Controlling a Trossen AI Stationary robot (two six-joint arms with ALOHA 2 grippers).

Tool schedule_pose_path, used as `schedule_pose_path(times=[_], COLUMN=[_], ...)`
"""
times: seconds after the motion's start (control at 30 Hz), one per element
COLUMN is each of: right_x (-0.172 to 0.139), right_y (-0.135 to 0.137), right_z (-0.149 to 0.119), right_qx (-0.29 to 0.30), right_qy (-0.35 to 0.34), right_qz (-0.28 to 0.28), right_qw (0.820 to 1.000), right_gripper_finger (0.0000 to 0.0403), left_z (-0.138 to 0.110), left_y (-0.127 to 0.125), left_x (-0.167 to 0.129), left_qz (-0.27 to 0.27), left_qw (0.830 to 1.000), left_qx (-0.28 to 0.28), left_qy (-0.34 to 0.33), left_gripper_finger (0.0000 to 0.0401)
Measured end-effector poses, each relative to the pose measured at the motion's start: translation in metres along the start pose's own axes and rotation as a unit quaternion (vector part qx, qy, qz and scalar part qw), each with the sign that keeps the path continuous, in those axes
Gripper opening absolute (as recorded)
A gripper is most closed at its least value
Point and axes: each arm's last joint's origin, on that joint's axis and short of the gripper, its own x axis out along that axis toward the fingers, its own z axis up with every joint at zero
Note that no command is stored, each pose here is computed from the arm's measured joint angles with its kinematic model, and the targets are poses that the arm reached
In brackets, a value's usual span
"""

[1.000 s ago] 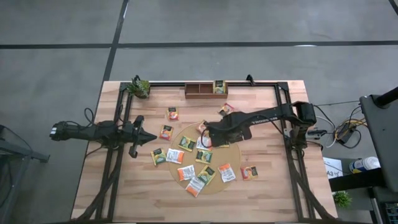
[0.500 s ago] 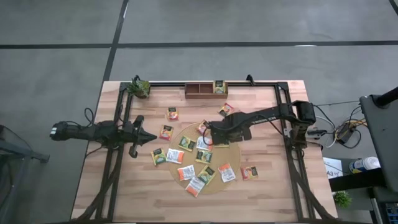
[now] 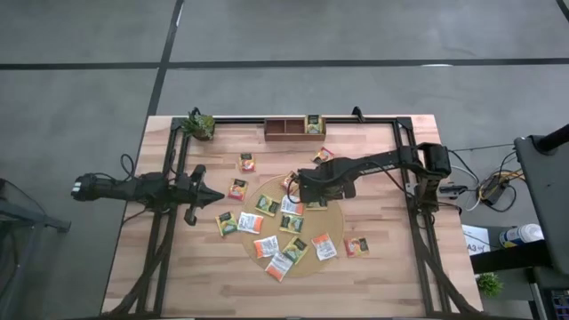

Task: Pick & Place Tea
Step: Put the yellow tea bag into the right section of the wooden organizer

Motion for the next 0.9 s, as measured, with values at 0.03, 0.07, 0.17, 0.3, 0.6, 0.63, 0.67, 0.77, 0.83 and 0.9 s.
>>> schedule_pose_path(times=[0.03, 0.07, 0.17, 0.3, 0.6, 0.63, 0.67, 0.77, 0.83, 0.9], right_x=[-0.001, -0.003, -0.006, -0.008, -0.017, -0.019, -0.021, -0.026, -0.028, -0.028], right_y=[0.001, 0.002, 0.005, 0.005, 0.004, 0.004, 0.005, 0.008, 0.01, 0.009], right_z=[0.0, 0.0, 0.003, 0.007, 0.008, 0.008, 0.008, 0.009, 0.009, 0.009], right_qx=[-0.003, -0.006, -0.012, -0.009, -0.006, -0.006, -0.006, -0.007, -0.008, -0.008], right_qy=[0.0, 0.0, -0.003, -0.002, 0.002, 0.002, 0.002, 0.001, 0.0, 0.0], right_qz=[0.002, 0.005, 0.013, 0.007, -0.017, -0.019, -0.02, -0.015, -0.012, -0.013], right_qw=[1.0, 1.0, 1.0, 1.0, 1.0, 1.0, 1.0, 1.0, 1.0, 1.0], right_gripper_finger=[0.0185, 0.0185, 0.0185, 0.0185, 0.0185, 0.0185, 0.0185, 0.0185, 0.0185, 0.0185], left_z=[0.0, 0.0, 0.0, 0.0, 0.0, 0.0, 0.0, 0.0, 0.0, 0.0], left_y=[0.0, 0.0, 0.0, 0.0, 0.0, 0.0, 0.0, 0.0, 0.0, 0.0], left_x=[0.0, 0.0, 0.0, 0.0, 0.0, 0.0, 0.0, 0.0, 0.0, 0.0], left_qz=[0.0, 0.0, 0.0, 0.0, 0.0, 0.0, 0.0, 0.0, 0.0, 0.0], left_qw=[1.0, 1.0, 1.0, 1.0, 1.0, 1.0, 1.0, 1.0, 1.0, 1.0], left_qx=[0.0, 0.0, 0.0, 0.0, 0.0, 0.0, 0.0, 0.0, 0.0, 0.0], left_qy=[0.0, 0.0, 0.0, 0.0, 0.0, 0.0, 0.0, 0.0, 0.0, 0.0], left_gripper_finger=[0.0, 0.0, 0.0, 0.0, 0.0, 0.0, 0.0, 0.0, 0.0, 0.0])
